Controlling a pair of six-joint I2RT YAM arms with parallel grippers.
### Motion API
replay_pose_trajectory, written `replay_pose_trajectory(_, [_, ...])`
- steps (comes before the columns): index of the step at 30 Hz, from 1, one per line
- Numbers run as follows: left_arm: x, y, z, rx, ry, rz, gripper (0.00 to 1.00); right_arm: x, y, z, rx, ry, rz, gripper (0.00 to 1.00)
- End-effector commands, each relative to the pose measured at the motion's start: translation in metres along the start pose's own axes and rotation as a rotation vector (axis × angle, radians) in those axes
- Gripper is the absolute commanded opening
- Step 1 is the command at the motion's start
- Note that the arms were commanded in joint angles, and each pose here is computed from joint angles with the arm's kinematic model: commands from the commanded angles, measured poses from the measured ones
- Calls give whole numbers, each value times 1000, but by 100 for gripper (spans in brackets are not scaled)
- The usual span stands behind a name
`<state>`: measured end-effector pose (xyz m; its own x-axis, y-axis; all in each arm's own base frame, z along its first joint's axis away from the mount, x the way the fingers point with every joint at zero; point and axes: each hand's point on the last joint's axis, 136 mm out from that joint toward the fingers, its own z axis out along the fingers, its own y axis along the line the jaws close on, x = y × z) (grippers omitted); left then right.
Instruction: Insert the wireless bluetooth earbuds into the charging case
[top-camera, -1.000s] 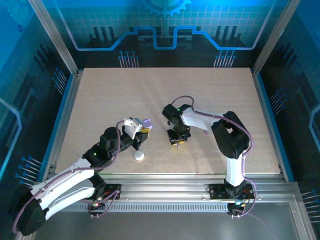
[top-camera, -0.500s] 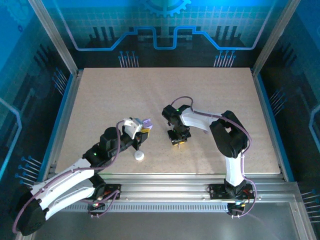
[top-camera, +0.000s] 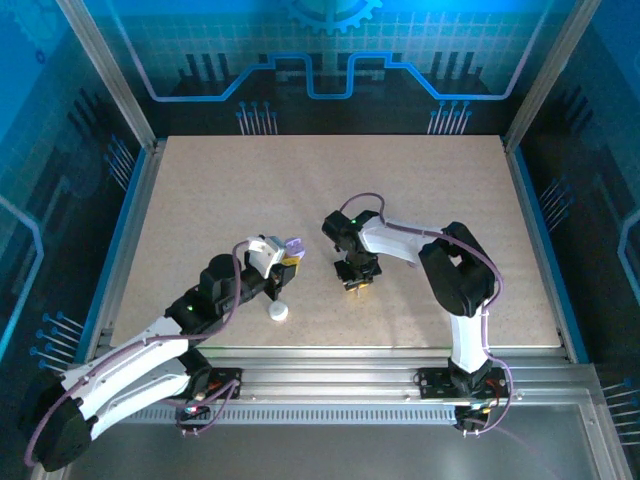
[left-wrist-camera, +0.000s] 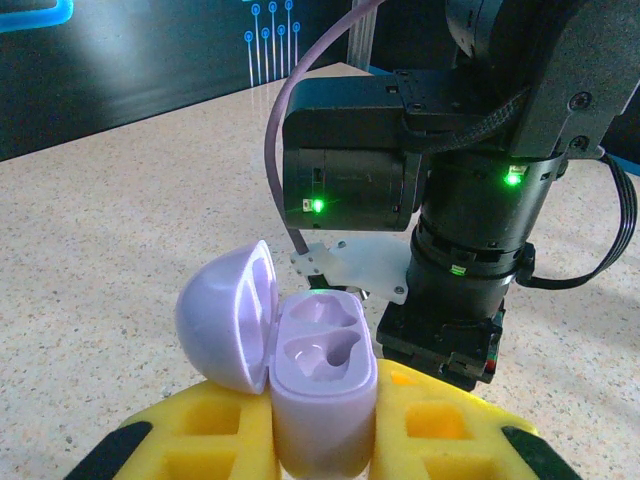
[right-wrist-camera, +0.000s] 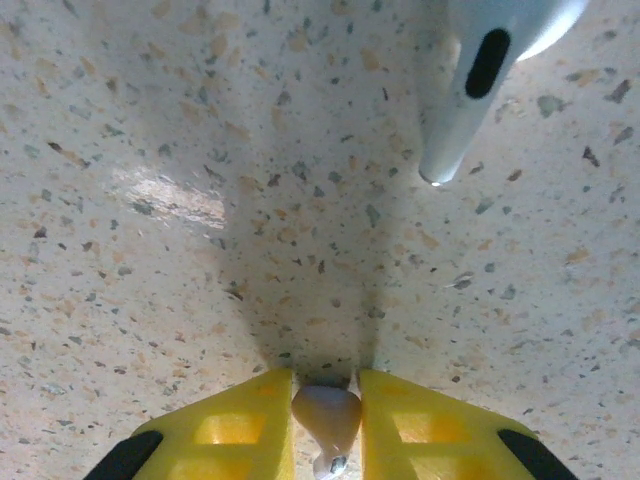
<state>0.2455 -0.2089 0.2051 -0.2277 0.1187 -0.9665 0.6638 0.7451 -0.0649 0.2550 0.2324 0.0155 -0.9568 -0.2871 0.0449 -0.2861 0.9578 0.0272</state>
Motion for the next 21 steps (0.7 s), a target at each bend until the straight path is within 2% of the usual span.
replay_pose_trajectory(1, [7, 2, 2, -3, 17, 4, 15, -1, 1, -12, 22, -55, 0, 19])
replay_pose_trajectory(12, [28, -5, 26, 48, 27, -82, 13, -15, -2, -88, -29, -305, 77, 19])
replay_pose_trajectory(21, [29, -15, 52, 96, 2, -111, 12, -28, 7, -159, -138, -516, 99, 19])
